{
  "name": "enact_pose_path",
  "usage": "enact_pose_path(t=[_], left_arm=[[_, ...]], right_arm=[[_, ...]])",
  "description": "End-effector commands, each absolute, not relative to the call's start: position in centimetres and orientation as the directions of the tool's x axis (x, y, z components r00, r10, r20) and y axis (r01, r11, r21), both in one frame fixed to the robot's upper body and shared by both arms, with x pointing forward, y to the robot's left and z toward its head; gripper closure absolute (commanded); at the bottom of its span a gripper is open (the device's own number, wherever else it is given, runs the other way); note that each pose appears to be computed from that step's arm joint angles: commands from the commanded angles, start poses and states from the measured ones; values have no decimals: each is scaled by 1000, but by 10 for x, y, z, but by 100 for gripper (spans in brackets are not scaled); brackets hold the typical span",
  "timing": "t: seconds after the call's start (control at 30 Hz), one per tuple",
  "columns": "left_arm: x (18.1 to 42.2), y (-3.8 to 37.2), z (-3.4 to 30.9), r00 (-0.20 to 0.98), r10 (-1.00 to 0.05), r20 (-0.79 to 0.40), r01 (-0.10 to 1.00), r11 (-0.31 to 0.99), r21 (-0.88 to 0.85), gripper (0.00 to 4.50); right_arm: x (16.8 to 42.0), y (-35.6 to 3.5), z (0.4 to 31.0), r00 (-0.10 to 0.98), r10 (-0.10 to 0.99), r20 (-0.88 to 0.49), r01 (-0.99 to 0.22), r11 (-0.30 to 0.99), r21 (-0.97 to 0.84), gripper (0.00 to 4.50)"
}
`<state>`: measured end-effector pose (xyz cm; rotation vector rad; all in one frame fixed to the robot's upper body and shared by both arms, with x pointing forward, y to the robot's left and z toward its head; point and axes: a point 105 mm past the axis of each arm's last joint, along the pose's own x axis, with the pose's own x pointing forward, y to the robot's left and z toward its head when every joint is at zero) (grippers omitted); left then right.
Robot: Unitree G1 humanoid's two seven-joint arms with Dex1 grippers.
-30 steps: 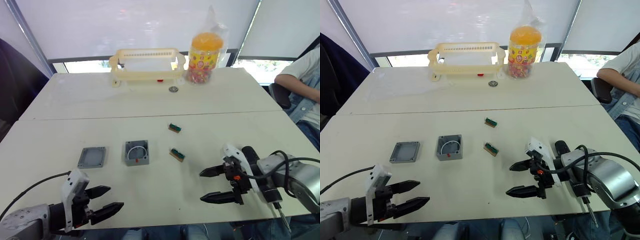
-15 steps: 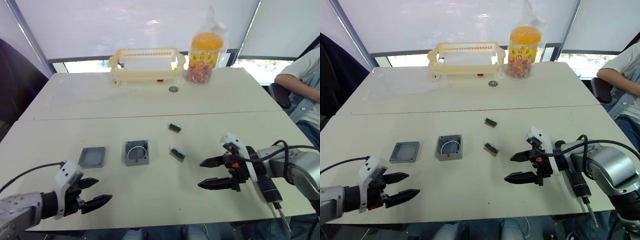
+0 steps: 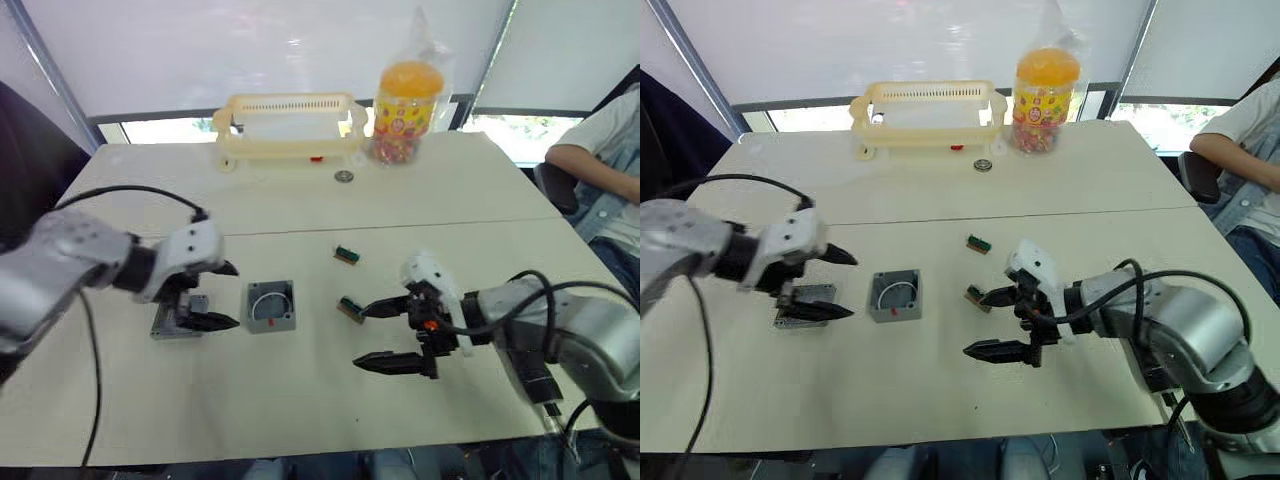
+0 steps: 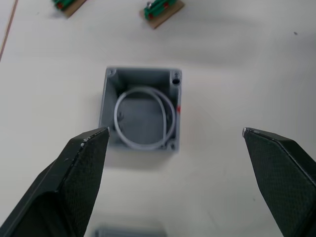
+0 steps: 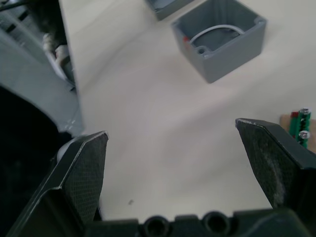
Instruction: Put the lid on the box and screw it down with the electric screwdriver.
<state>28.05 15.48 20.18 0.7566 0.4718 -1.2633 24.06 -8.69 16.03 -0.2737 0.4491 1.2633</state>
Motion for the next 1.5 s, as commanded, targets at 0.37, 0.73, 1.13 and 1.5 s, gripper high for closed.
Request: enact_pose_path(t=[0.37,0.73,1.13,1.5], left_arm=[[297,133,160,158,-616,-772,980,6,197,5],[305,129,135,135,-589,-797,985,-10,175,187],[308,122,138,150,-602,-784,982,2,187,445],[290,102,152,8,-667,-745,928,-273,254,445]], right_arm=[[243,-70,142,380,836,-396,-913,408,-14,0],[253,-76,152,443,818,-368,-888,458,-51,0],[259,-86,154,473,799,-371,-871,486,-64,0],[256,-109,158,473,773,-422,-869,490,-77,0]])
